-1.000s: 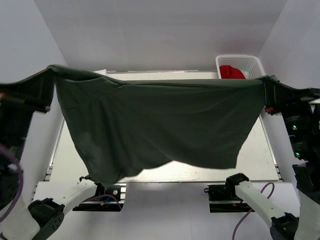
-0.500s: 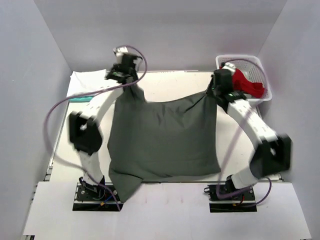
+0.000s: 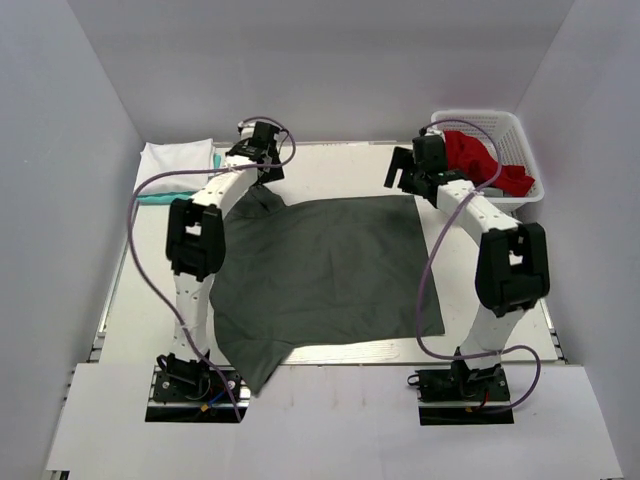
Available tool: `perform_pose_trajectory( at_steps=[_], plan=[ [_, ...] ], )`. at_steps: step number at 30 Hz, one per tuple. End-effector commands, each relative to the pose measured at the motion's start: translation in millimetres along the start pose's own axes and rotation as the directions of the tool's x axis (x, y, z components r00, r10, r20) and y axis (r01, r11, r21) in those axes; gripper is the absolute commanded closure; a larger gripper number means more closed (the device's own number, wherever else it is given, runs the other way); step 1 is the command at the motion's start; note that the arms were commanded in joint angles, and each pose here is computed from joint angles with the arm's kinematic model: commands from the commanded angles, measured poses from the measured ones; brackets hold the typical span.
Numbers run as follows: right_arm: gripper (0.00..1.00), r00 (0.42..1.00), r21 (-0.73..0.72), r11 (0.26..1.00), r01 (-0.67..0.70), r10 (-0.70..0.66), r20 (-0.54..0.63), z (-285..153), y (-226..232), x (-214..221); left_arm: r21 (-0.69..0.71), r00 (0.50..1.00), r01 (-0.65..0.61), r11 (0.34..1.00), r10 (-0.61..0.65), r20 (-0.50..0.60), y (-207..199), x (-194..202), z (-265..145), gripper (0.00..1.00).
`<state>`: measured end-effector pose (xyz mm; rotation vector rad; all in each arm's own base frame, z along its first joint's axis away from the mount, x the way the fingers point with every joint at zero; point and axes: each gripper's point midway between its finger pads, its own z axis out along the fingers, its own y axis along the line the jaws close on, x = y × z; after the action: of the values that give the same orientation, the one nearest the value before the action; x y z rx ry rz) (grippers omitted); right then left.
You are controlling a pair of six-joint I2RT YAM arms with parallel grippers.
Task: Fold and stack the t-shirts
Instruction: Flatten out the tshirt
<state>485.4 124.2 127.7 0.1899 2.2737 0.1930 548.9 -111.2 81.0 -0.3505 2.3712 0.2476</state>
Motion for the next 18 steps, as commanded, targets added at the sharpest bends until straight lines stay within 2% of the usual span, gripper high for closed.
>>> perform_pose_trajectory(
  at_steps=[1,2,4,8,9,10,14,18],
  plan=[
    [0.10,0.994,-0.082,0.996,0.032,-0.023,0.104,-32,19,-29,0.112,0.978,0.099,0.989,-0.117,0.171,7,-61,-76,0.00],
    [0.10,0.996,-0.083,0.996,0.027,-0.019,0.092,-40,16,-19,0.126,0.972,0.110,0.986,-0.133,0.193,13,-69,-94,0.00],
    [0.10,0.997,-0.093,0.995,0.031,-0.025,0.068,-44,16,-3,0.121,0.972,0.141,0.983,-0.160,0.169,21,-59,-103,0.00],
    [0.10,0.998,-0.134,0.991,0.006,0.002,0.055,-67,19,21,0.092,0.989,0.140,0.986,-0.144,0.031,39,12,-110,0.00],
    [0.10,1.000,-0.121,0.993,-0.008,0.010,0.011,-66,12,45,0.106,0.988,0.151,0.983,-0.152,0.002,39,25,-111,0.00],
    [0.10,1.000,-0.130,0.991,-0.011,0.012,0.004,-67,12,51,0.103,0.988,0.152,0.983,-0.148,-0.047,47,54,-110,0.00],
    [0.10,0.997,-0.141,0.990,-0.022,0.010,-0.082,-63,5,93,0.121,0.981,0.159,0.980,-0.143,-0.132,53,109,-99,0.00],
    [0.10,0.993,-0.095,0.995,-0.034,0.022,-0.118,-47,-4,108,0.092,0.978,0.157,0.983,-0.142,-0.152,54,118,-89,0.00]
  ],
)
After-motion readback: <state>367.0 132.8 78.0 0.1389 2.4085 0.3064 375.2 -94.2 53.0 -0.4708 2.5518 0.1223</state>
